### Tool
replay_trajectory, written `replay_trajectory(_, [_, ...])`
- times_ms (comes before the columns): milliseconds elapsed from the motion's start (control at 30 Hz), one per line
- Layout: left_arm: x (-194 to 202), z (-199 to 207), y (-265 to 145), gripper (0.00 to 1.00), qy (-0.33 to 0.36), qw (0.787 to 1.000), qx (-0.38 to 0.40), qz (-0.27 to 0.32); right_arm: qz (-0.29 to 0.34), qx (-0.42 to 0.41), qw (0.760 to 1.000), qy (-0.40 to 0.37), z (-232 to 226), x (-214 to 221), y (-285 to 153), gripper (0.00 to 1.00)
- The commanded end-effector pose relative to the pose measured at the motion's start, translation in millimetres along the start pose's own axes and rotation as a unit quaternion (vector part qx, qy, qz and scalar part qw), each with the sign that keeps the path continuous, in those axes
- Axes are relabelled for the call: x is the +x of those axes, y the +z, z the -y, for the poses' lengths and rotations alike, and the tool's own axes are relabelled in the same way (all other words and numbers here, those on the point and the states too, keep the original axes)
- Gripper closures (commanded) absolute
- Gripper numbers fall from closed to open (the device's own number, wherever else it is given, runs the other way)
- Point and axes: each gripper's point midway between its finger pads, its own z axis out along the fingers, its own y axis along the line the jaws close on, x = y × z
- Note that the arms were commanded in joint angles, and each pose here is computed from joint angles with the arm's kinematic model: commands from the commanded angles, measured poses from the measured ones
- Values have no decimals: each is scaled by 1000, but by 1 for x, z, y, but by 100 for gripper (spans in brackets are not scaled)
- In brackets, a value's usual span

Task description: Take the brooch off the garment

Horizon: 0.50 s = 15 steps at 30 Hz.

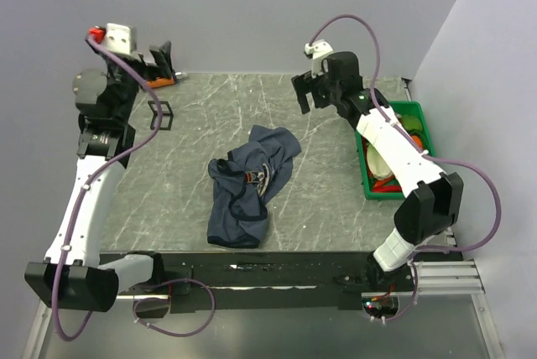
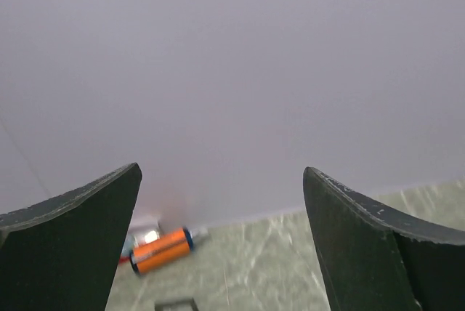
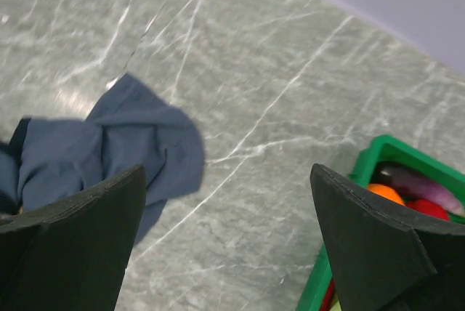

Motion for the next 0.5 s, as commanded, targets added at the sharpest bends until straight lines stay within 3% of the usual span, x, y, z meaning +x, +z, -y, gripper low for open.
replay_trajectory(0, [132, 23, -29, 0, -9, 980, 50, -190, -31, -127, 990, -51, -47, 18, 9, 0])
replay_trajectory(100, [173, 39, -60, 0, -26, 959, 85, -268, -19, -240, 965, -105, -87, 13, 4, 5])
replay_trajectory(233, [204, 46, -88, 1, -71, 936, 74, -336, -32, -346, 927, -140, -141, 29, 5, 11])
replay_trajectory(333, [216, 48, -102, 0, -96, 927, 60, -357, -57, -414, 892, -176, -184, 52, 6, 17])
replay_trajectory(467, [219, 41, -111, 1, -107, 926, 27, -362, -57, -453, 867, -202, -222, 66, 12, 19])
